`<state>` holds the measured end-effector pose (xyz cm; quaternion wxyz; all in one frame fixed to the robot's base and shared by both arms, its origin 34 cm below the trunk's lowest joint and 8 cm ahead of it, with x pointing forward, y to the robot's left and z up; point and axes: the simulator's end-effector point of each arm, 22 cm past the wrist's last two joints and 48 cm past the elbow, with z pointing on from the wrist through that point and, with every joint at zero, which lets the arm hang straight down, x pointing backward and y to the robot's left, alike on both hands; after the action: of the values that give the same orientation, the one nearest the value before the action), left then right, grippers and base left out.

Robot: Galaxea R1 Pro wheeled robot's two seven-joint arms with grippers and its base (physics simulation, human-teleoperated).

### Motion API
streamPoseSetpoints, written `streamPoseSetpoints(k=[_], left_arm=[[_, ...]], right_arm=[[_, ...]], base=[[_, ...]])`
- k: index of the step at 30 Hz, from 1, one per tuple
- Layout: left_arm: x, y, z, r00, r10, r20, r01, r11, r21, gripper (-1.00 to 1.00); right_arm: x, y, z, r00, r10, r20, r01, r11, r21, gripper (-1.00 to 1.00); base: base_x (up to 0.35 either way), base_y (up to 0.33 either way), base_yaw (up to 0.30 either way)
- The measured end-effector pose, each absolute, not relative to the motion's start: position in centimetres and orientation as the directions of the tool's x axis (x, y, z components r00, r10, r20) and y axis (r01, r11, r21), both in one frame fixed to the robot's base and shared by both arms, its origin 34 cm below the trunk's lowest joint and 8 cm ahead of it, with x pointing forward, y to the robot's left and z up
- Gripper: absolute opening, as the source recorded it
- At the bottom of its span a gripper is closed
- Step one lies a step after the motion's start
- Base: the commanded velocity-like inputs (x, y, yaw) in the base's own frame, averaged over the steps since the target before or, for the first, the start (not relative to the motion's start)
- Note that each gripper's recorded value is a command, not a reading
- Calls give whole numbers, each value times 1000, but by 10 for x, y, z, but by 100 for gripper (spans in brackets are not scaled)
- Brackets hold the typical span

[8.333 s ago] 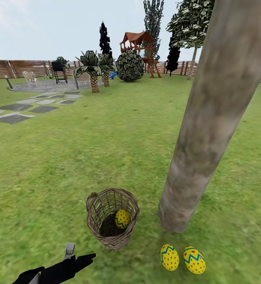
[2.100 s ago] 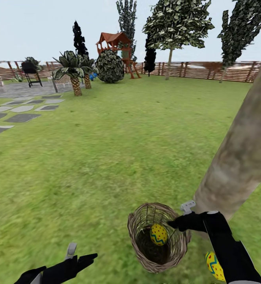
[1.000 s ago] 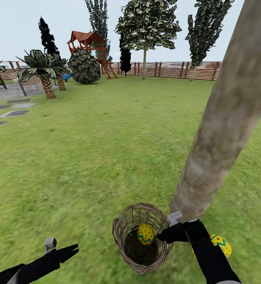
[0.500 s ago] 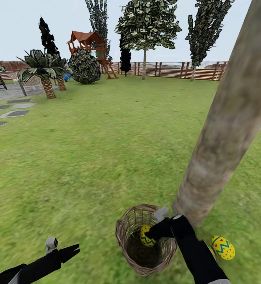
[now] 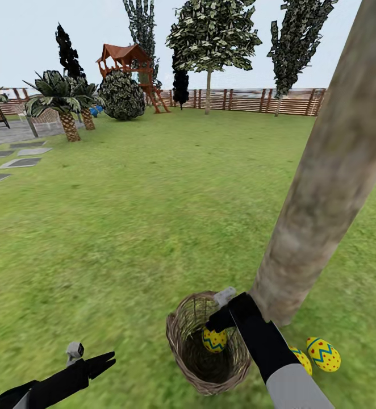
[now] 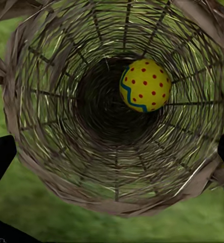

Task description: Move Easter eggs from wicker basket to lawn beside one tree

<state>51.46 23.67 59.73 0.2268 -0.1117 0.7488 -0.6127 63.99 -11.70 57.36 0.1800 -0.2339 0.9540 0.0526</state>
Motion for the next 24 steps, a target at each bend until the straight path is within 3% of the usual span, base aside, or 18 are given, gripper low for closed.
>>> streamPoseSetpoints(k=[14, 21, 24], left_arm=[[510, 232, 569, -873, -445, -200, 111, 218, -970, 100], [517, 279, 577, -848, -468, -248, 152, 234, -960, 100], [533, 329, 601, -791, -526, -313, 207, 252, -945, 100]], right_arm=[[659, -123, 563, -803, -401, -440, -431, 902, -35, 100], [660, -121, 551, -790, -405, -461, -438, 898, -38, 100], [659, -120, 545, -789, -404, -463, -439, 898, -35, 100]], base=[[0, 0, 0], [0, 0, 0], [0, 0, 0]])
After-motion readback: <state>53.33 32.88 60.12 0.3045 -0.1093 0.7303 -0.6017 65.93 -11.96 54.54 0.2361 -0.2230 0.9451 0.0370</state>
